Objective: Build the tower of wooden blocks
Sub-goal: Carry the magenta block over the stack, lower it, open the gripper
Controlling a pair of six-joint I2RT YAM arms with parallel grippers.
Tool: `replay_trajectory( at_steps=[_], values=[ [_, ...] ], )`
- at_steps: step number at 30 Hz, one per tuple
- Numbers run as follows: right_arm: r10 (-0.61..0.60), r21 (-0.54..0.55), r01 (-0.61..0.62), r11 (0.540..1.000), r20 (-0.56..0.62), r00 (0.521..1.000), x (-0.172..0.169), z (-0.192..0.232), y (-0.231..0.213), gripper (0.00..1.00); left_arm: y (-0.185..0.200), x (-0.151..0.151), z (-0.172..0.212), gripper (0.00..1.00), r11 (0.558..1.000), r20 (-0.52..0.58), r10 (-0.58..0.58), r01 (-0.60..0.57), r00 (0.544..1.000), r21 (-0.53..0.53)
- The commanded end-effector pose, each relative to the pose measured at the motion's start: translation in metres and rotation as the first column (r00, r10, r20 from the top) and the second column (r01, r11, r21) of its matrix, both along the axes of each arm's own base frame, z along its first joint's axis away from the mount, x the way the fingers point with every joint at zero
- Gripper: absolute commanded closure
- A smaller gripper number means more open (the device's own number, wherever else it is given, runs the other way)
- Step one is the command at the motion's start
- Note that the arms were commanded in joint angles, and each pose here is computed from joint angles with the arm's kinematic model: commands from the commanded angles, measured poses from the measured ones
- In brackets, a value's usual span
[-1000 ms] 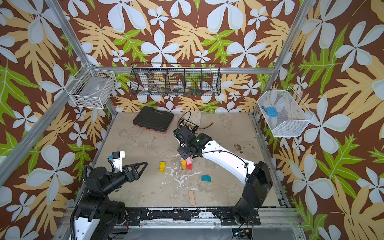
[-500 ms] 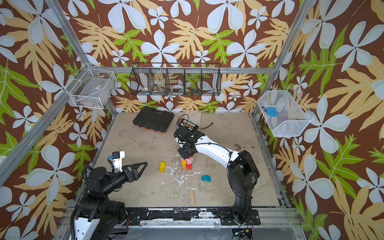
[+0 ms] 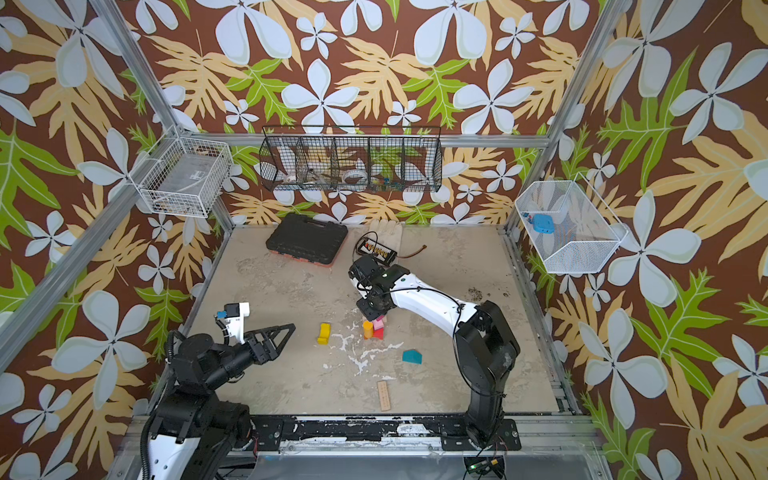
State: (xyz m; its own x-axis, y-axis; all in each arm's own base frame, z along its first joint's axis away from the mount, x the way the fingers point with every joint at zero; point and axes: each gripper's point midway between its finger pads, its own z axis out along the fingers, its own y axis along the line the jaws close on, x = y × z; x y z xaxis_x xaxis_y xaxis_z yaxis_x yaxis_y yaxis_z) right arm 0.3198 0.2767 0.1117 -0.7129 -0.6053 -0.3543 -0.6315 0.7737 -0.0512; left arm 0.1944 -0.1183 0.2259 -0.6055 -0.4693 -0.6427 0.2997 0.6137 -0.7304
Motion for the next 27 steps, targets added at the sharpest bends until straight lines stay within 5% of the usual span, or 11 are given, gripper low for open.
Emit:
replay_trajectory(
  at_steps=[1,17,27],
  values=[
    [0.004,-0.001,-0.004,1.0,-0.006,1.0,-0.0008,-0.0029,0.0012,0.86,-0.0016,0.0006,0.0056,0.0,1.0,0.026,-0.009,0.01,1.0,-0.007],
    [0.002,-0.017,-0.002,1.0,-0.025,1.0,-0.0008,-0.0109,0.0009,0.8,-0.0014,0.0002,0.0063,0.0,1.0,0.029,-0.009,0.009,1.0,-0.008],
    [-0.014,-0.022,0.014,1.0,-0.005,1.0,0.004,-0.0056,0.0,0.5,-0.0018,0.0,0.0066,0.0,1.0,0.03,-0.011,0.011,0.999,-0.009]
  ],
)
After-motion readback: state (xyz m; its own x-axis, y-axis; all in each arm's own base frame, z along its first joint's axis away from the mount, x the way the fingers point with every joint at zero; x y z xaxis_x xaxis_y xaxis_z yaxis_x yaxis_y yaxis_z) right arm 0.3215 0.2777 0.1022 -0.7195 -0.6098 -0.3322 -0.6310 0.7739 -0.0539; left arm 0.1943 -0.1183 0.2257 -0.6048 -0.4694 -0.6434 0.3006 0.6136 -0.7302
